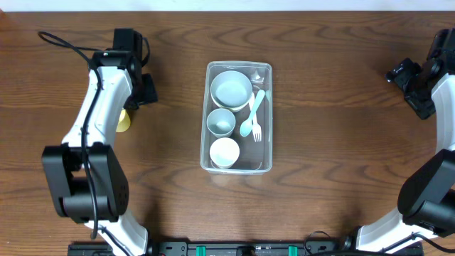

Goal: Pack container
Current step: 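Release the white cup and reach the left gripper to the yellow cup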

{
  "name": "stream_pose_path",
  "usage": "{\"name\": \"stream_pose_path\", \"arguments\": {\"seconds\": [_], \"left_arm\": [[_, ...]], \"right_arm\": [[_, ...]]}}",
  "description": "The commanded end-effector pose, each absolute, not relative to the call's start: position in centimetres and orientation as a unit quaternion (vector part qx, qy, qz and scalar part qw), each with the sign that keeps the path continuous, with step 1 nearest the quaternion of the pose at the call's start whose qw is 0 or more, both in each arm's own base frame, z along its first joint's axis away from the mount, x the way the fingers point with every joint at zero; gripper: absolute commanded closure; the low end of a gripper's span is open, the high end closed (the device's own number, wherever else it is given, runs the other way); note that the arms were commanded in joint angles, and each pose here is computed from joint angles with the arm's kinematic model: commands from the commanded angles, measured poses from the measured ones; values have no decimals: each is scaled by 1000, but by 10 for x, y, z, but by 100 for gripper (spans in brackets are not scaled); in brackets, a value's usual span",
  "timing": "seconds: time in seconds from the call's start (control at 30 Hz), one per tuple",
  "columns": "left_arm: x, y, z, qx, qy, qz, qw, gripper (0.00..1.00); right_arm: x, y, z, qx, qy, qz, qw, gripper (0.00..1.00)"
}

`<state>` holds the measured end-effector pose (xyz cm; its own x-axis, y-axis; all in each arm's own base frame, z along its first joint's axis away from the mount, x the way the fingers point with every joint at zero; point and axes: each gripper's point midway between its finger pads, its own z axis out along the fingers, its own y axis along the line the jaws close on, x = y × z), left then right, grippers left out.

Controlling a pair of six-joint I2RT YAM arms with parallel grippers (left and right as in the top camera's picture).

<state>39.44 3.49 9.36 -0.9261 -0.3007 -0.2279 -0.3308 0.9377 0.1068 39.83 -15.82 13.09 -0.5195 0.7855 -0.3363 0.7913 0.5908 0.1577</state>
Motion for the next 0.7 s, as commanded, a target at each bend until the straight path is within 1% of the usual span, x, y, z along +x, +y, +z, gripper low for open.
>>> {"name": "stream_pose_path", "arguments": {"seconds": [0.0, 0.23, 0.43, 0.5, 0.57, 0.67], "left_arm": [[392, 51, 94, -189, 974, 72, 102, 38], [387, 64, 88, -205, 971, 75, 96, 38], [377, 62, 60, -204, 973, 75, 76, 39], [372, 62, 49, -203, 974, 76, 68, 41], [368, 62, 41, -207, 973, 77, 62, 45], [366, 62, 38, -212, 972, 77, 60, 66]], "right_arm": [[399, -163, 133, 459, 867, -14, 193, 1], [399, -163, 133, 459, 867, -14, 193, 1], [399, -163, 133, 459, 867, -14, 193, 1], [399, -163, 133, 459, 867, -14, 193, 1], [399, -163, 133, 459, 867, -14, 193, 1], [399, -163, 133, 459, 867, -14, 193, 1]]}}
